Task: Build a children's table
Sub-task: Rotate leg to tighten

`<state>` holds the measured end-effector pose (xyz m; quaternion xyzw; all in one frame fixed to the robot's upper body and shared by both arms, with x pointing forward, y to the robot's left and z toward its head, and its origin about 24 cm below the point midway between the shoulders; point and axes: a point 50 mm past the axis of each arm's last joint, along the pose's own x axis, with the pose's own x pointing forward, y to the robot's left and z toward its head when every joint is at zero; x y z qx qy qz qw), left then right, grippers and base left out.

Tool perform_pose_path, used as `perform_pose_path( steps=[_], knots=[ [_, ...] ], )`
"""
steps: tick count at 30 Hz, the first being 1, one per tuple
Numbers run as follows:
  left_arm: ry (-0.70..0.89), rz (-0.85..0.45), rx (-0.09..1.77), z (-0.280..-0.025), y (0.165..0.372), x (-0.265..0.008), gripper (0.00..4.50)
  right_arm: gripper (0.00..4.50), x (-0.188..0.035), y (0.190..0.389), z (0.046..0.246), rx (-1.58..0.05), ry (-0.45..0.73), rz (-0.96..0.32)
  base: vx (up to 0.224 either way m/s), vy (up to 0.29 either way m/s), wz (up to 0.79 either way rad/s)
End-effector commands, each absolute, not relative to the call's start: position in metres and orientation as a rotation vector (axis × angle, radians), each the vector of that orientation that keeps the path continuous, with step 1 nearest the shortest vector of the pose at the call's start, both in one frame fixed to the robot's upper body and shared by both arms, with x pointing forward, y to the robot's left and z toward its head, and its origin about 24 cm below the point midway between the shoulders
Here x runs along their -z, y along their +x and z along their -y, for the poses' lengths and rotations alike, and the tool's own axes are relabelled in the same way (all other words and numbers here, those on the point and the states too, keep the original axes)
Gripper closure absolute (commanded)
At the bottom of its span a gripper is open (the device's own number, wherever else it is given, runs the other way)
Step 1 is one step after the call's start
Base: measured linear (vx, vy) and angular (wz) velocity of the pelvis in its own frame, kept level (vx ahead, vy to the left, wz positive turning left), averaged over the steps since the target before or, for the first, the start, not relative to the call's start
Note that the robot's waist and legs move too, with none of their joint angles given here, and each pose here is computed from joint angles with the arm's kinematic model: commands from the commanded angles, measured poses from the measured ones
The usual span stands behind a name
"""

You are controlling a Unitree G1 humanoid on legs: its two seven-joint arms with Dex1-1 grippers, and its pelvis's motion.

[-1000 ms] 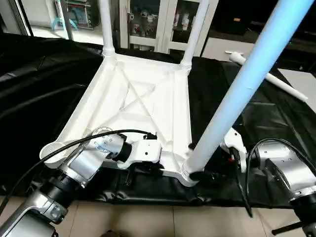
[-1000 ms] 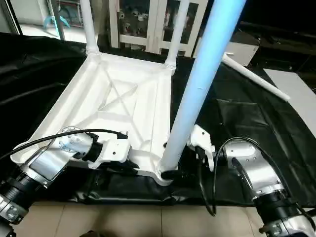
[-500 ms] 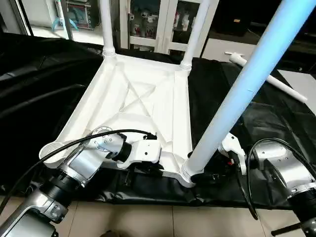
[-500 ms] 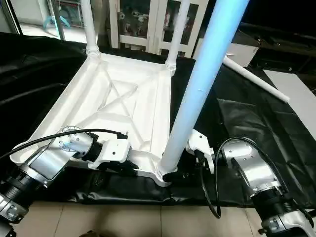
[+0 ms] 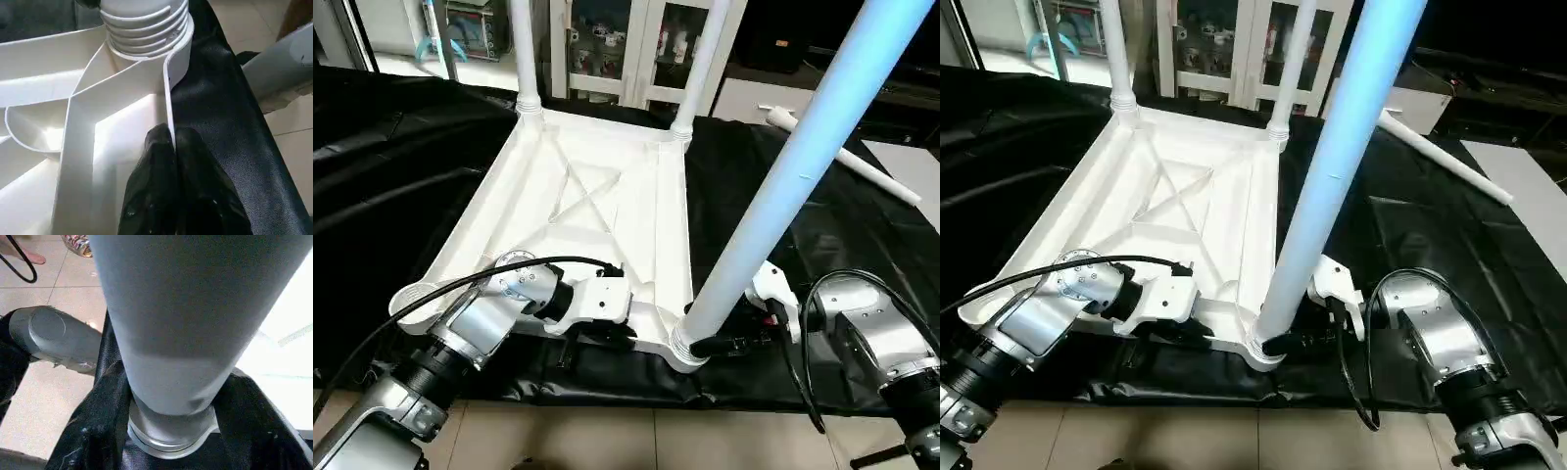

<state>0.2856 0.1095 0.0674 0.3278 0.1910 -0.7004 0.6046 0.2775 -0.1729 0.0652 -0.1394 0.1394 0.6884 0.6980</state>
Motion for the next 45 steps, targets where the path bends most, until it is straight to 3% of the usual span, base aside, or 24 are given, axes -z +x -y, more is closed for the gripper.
perform_pose_path(
  steps=[1,5,9,12,17,18,22,26,34,35,36,37,45],
  knots=[
    [0.799,-0.628,1.682,-0.112,0.271,-0.035,4.5,2.41,-0.051,0.273,0.176,-1.515,-0.29,-0.385,0.0,0.0,0.0],
    [0.752,-0.616,1.647,-0.109,0.273,-0.036,4.5,2.43,-0.045,0.277,0.177,-1.421,-0.258,-0.38,0.0,0.0,0.0],
    [0.615,-0.536,1.537,-0.094,0.281,-0.038,4.5,2.44,-0.033,0.292,0.174,-1.131,-0.156,-0.353,-0.016,0.001,-0.01],
    [0.592,-0.509,1.445,-0.087,0.287,-0.037,4.5,2.44,-0.027,0.298,0.17,-1.008,-0.137,-0.346,-0.087,0.02,-0.09],
    [0.454,-0.458,1.205,-0.063,0.304,-0.041,4.5,2.46,-0.018,0.31,0.152,-0.745,-0.078,-0.336,-0.082,0.047,-0.19],
    [0.394,-0.447,1.088,-0.053,0.313,-0.043,4.5,2.46,-0.014,0.316,0.144,-0.624,-0.058,-0.336,-0.127,0.011,-0.01],
    [0.374,-0.405,0.915,-0.044,0.329,-0.047,4.5,2.47,-0.009,0.324,0.127,-0.463,-0.027,-0.338,-0.006,-0.071,-0.06],
    [0.435,-0.364,0.832,-0.043,0.339,-0.051,4.5,2.48,-0.012,0.331,0.107,-0.392,0.028,-0.323,0.035,0.0,-0.22],
    [0.504,-0.383,0.823,-0.051,0.341,-0.046,4.5,2.49,-0.021,0.336,0.1,-0.403,0.046,-0.272,0.0,0.0,0.0],
    [0.522,-0.388,0.833,-0.054,0.341,-0.043,4.5,2.49,-0.028,0.335,0.101,-0.435,0.049,-0.221,0.0,0.0,0.0],
    [0.527,-0.391,0.838,-0.055,0.34,-0.042,4.5,1.93,-0.032,0.335,0.102,-0.447,0.053,-0.197,0.0,0.0,0.0],
    [0.532,-0.392,0.843,-0.056,0.34,-0.041,4.5,1.79,-0.034,0.334,0.102,-0.461,0.063,-0.182,0.0,0.0,0.0],
    [0.555,-0.407,0.976,-0.061,0.332,-0.036,4.5,1.14,-0.056,0.331,0.121,-0.511,0.048,-0.095,0.0,0.0,0.0]
  ],
)
